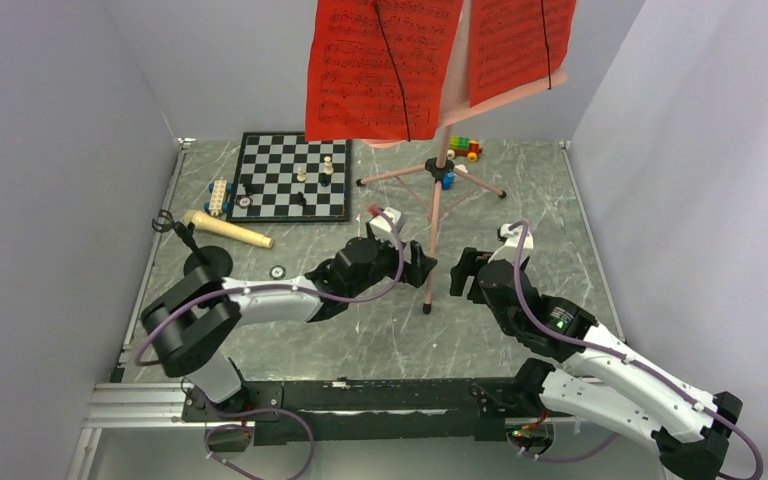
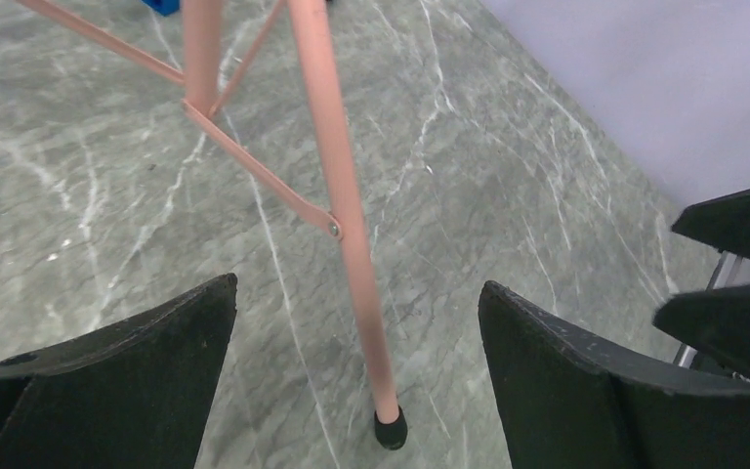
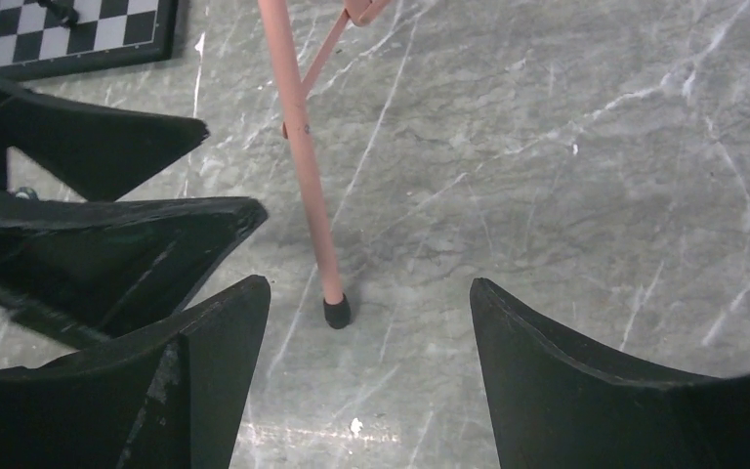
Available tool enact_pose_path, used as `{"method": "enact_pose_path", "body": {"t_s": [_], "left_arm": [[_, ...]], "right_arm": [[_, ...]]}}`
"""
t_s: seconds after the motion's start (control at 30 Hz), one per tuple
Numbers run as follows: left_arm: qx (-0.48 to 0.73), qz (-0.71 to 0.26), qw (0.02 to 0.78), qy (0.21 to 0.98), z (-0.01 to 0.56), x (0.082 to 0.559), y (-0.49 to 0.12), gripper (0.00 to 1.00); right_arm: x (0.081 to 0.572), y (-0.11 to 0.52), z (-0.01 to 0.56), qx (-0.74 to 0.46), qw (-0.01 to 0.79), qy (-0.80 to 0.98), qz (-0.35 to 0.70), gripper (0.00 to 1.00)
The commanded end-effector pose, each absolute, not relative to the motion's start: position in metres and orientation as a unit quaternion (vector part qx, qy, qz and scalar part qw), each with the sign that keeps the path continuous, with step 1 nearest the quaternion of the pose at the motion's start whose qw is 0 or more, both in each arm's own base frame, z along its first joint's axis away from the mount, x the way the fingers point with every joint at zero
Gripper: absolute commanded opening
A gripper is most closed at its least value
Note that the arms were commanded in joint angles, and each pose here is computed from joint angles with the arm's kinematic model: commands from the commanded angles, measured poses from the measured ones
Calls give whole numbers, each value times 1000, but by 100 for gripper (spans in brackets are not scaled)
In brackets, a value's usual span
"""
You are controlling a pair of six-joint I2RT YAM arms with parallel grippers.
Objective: Pack up the instrument practice props
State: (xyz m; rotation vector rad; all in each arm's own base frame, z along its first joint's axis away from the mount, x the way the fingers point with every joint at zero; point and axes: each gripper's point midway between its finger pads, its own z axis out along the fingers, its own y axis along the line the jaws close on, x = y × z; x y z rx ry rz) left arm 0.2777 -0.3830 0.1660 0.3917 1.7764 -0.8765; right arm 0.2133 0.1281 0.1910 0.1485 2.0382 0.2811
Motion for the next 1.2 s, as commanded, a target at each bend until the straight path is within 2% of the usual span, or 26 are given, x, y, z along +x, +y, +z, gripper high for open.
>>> {"method": "enact_pose_path", "body": {"t_s": [0.0, 0.17, 0.33, 0.47, 0.67, 0.87, 1.17], "left_arm": [[192, -400, 528, 724, 171, 282, -412, 96], [203, -384, 500, 749, 139, 289, -424, 92], [207, -380, 471, 769, 112, 285, -427, 79], [214, -384, 449, 778, 93, 278, -427, 63], [213, -395, 440, 778, 84, 268, -422, 29], [206, -380, 452, 780, 82, 261, -399, 0], [204, -348, 461, 790, 83, 243, -355, 0]], "right_arm": [[210, 116, 206, 56, 529, 840, 107, 80], [210, 111, 215, 56, 540, 833, 107, 80], [210, 112, 212, 54, 537, 835, 104, 80], [211, 116, 210, 54, 535, 836, 108, 81], [213, 118, 210, 53, 533, 838, 108, 81], [214, 122, 204, 50, 531, 839, 108, 81], [217, 125, 199, 42, 529, 841, 103, 81]]}}
